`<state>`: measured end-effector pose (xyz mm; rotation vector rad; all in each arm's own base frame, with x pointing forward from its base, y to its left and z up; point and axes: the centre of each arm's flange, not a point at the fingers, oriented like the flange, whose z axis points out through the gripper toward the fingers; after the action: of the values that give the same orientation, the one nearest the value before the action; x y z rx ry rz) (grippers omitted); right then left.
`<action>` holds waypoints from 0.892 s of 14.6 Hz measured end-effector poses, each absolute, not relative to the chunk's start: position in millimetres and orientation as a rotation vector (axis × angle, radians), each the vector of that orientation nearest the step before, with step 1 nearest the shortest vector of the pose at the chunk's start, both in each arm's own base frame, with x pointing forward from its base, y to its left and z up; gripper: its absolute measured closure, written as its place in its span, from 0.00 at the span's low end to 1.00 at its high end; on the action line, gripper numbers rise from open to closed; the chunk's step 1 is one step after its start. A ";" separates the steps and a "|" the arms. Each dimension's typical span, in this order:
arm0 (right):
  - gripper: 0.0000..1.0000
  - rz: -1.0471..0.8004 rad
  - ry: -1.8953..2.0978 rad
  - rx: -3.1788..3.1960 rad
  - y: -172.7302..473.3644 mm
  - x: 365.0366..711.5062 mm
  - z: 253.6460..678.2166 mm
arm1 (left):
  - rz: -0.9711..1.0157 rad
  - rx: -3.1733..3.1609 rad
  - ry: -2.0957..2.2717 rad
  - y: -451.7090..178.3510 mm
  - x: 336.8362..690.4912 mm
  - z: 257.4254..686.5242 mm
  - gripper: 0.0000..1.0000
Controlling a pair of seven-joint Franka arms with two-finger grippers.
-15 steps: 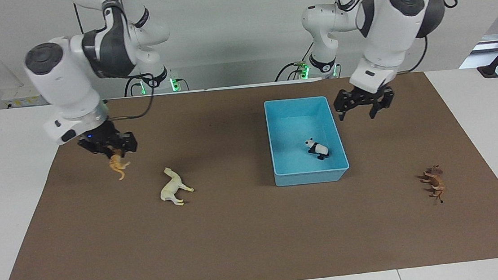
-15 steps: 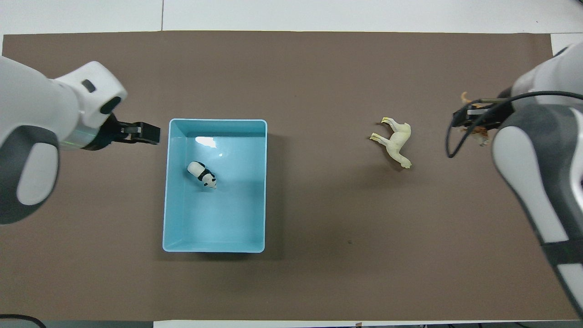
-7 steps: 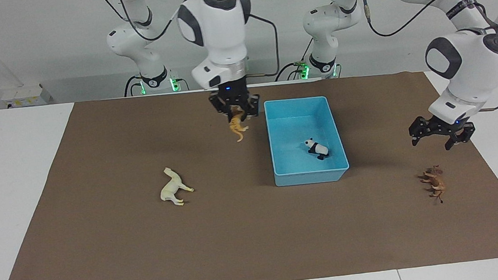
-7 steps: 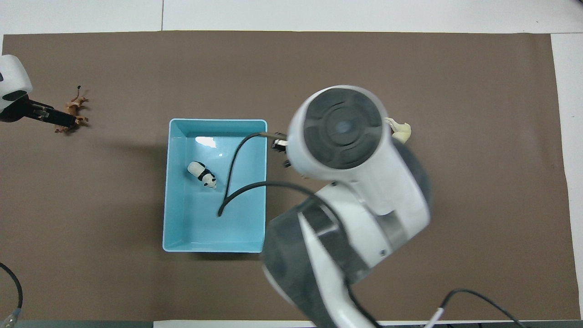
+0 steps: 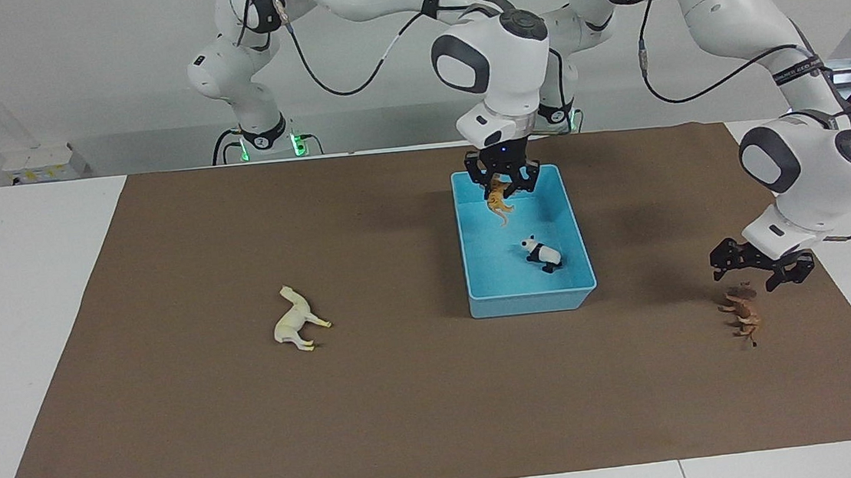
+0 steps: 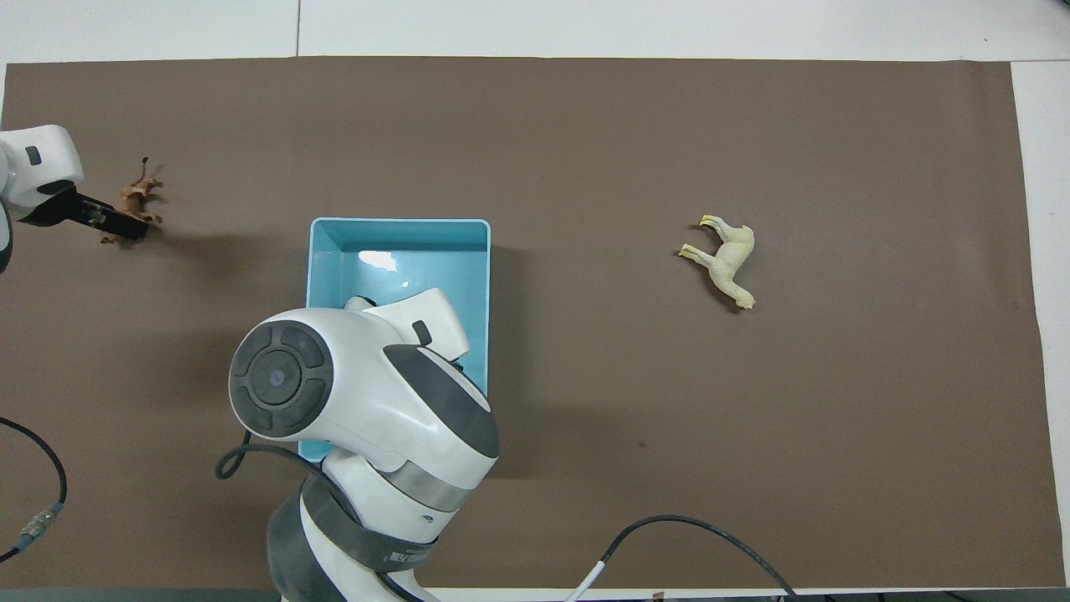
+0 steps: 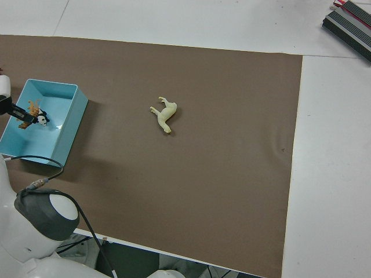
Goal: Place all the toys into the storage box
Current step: 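Place the tiger in the box while the left gripper grasps the brown horse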
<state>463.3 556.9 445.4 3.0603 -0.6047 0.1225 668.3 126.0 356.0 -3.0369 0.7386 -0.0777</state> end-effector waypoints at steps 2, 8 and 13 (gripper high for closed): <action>0.57 0.130 -0.691 3.051 566.0 457.1 446.5 | -0.091 -3.033 0.738 125.8 667.6 347.5 0.00; 0.00 0.110 -0.863 2.939 528.1 485.0 461.3 | -0.158 -3.017 0.708 137.1 670.1 317.8 0.00; 0.00 0.064 -0.980 2.868 363.2 603.1 484.5 | -0.198 -3.006 0.699 139.8 670.2 304.4 0.07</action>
<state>603.1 363.2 484.5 2.8678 -0.9796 0.0637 670.2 139.8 304.4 -3.0064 0.6994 -0.1976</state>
